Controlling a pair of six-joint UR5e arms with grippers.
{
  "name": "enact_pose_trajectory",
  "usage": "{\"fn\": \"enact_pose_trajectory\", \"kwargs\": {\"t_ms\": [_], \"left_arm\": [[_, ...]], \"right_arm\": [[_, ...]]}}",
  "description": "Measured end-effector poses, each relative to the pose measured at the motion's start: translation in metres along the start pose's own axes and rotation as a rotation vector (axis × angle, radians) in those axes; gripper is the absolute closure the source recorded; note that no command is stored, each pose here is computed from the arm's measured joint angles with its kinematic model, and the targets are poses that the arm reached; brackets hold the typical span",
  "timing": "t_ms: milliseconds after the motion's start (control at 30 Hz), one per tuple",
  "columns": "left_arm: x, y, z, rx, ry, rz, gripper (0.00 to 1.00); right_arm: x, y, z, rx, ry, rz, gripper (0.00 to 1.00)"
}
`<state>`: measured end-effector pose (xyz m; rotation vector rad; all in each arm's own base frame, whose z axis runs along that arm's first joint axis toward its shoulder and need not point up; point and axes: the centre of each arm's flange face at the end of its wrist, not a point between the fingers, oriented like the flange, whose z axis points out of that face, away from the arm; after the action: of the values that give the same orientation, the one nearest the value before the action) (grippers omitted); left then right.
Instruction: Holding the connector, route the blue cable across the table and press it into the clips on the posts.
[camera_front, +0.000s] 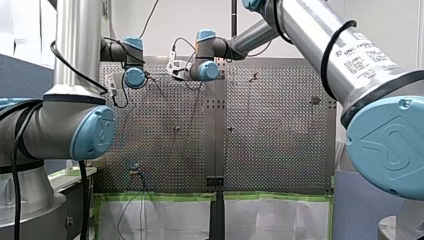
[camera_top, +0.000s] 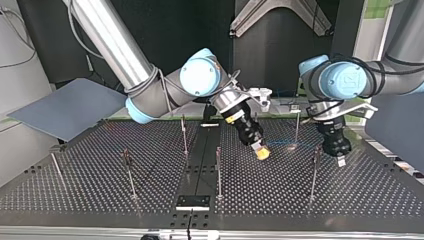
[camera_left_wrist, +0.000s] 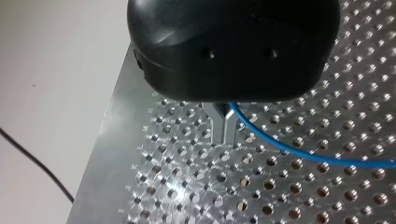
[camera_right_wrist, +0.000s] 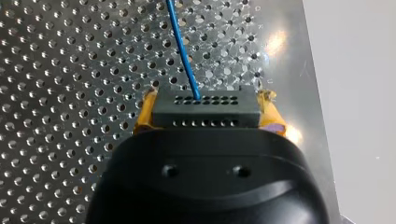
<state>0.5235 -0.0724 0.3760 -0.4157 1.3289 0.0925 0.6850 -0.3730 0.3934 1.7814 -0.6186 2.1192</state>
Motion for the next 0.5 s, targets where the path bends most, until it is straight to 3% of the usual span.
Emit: {"fn": "enact_pose_trajectory", "kwargs": {"t_ms": [233,500], "left_arm": [[0.013,0.01,0.021,0.031,-0.008,-0.021,1.0],[0.007,0.006,0.034,0.078,-0.044,-0.063,1.0]], "right_arm": [[0.001,0.012,0.001,-0.014,0.005,-0.004,1.0],[0.002,0.023,0.001,-0.026,0.007,-0.009,1.0]]}}
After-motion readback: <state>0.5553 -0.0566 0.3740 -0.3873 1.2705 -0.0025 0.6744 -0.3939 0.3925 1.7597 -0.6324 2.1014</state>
